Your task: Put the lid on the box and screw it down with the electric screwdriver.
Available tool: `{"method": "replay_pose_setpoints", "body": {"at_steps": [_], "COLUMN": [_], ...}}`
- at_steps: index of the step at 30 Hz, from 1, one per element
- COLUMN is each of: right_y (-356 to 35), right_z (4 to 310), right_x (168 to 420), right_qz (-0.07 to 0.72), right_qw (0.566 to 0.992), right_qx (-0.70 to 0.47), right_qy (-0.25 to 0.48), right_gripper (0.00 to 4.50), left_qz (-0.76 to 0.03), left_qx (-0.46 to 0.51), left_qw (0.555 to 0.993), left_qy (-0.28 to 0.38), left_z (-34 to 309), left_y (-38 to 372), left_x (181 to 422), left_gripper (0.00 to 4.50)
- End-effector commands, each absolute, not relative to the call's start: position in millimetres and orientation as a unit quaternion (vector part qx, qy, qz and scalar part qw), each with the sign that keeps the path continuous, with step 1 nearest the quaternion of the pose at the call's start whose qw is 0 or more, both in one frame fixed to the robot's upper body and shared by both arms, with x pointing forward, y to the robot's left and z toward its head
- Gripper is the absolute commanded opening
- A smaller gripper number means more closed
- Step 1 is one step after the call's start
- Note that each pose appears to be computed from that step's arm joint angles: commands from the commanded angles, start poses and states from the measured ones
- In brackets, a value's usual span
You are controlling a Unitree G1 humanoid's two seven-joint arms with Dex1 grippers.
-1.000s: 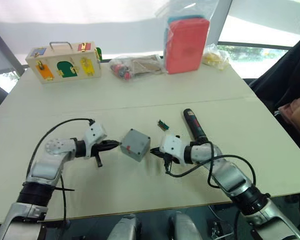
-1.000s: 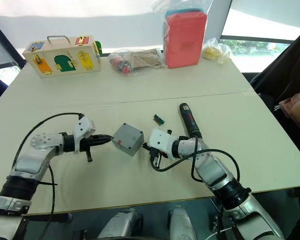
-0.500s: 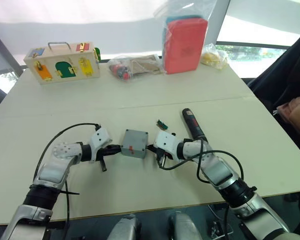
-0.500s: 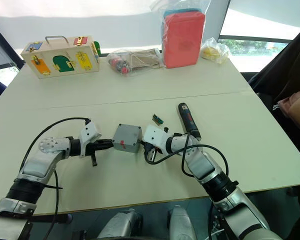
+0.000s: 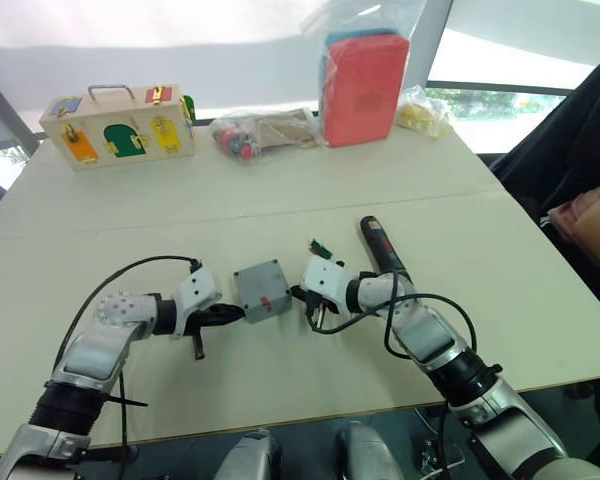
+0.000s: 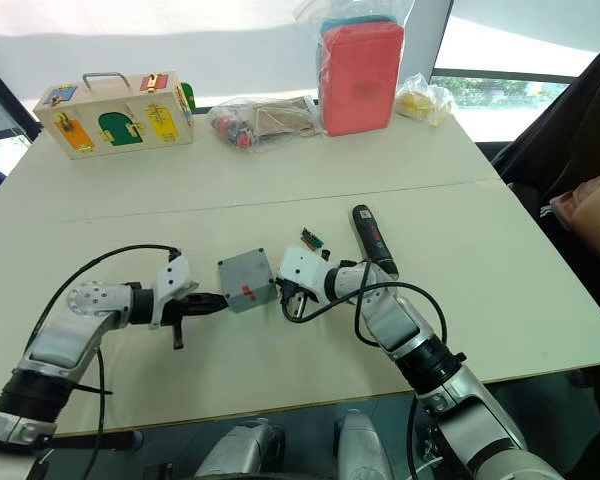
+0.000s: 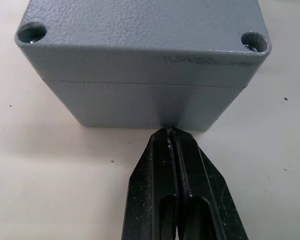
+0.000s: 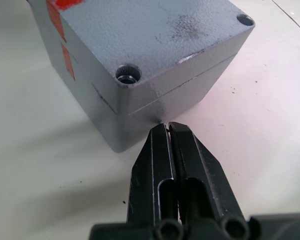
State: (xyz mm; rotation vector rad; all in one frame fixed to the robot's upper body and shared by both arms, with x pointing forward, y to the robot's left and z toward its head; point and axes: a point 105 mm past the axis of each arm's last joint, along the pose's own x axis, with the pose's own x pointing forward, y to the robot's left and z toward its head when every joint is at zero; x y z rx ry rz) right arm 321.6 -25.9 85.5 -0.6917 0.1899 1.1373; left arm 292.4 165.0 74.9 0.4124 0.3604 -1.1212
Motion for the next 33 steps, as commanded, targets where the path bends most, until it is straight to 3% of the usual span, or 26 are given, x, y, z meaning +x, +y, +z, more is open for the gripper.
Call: {"method": "replay_pose_setpoints", "body": {"at_steps": [1, 24, 33], "right_y": [-10.4, -18.3, -45.5], "right_z": [94.7, 94.6, 118.2], "right_x": [309.5, 300.8, 303.1], "right_qz": [0.563, 0.581, 0.557], "right_qw": [0.754, 0.734, 0.759], "right_qx": [-0.333, -0.341, -0.328], "right_qy": [0.06, 0.079, 0.075], "right_gripper": [0.04, 0.04, 0.04], "left_qz": [-0.529, -0.491, -0.487], "left_qx": [0.199, 0.217, 0.223], "left_qw": [0.812, 0.831, 0.834], "left_qy": [0.144, 0.142, 0.131], "left_z": [87.6, 96.9, 141.3], "left_y": [162.8, 183.6, 204.0], "left_x": [290.5, 296.7, 273.5], "left_gripper": [0.0, 0.0, 0.0]}}
